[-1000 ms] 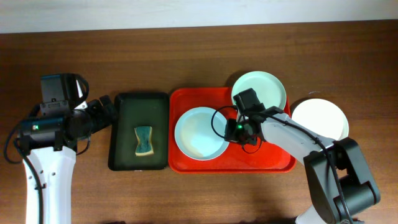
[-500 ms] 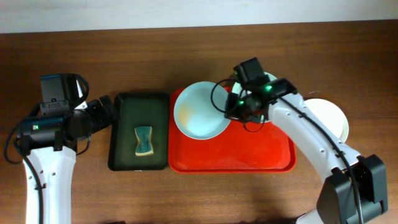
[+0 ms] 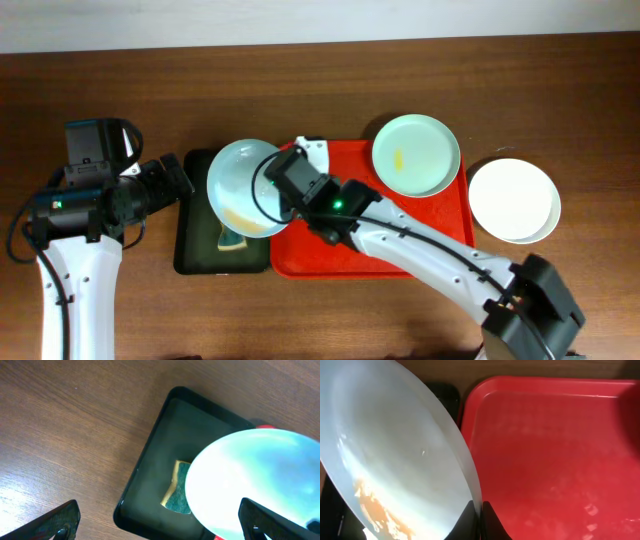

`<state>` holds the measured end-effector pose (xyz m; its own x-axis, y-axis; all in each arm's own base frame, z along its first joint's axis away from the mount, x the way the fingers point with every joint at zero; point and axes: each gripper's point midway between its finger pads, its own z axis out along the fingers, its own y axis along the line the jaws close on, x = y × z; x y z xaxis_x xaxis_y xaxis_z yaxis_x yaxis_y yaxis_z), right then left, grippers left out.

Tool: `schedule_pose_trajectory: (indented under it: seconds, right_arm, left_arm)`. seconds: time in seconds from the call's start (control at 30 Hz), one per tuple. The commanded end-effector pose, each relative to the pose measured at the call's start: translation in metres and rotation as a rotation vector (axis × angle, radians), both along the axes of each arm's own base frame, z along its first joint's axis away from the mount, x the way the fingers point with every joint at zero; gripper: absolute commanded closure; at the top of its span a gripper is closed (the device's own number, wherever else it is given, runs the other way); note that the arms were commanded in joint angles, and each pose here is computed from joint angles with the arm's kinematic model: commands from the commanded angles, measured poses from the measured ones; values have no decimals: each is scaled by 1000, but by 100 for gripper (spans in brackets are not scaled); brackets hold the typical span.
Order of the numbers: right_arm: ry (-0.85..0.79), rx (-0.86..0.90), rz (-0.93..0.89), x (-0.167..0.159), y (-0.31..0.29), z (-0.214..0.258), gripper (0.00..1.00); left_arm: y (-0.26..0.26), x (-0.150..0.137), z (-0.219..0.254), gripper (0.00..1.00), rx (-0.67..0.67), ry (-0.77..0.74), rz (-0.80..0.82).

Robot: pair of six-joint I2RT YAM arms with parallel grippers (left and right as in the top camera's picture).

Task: Clean dirty plates on tray and stack at the side
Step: 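Lift the blue plate with the right gripper and tilt it over the black tray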

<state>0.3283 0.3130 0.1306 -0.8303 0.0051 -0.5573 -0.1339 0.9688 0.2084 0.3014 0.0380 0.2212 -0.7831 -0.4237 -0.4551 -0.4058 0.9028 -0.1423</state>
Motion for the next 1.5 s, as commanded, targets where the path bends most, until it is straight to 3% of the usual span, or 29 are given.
schedule_pose_trajectory:
  seconds: [0.0,0.43,0.8,1.17,1.4,1.47]
  right_arm:
    - [-28,-14,7,-5,13,0,96]
    - [-71,-92,100,-17,20,3,96]
    - [-413,-184,59,31,16,59,96]
    - [-690,-364,295,51,40,107,96]
    - [-767,-416,318,54,43,123,96]
    - [-820,-450,235,53,36,141,96]
  left_arm:
    - [3,1,5,1,3,-13,16]
    - [3,1,5,1,3,-13,16]
    - [3,1,5,1,3,-13,16]
    - [3,1,5,1,3,-13,16]
    - [3,1,5,1,3,-13,16]
    - [3,1,5,1,3,-13,16]
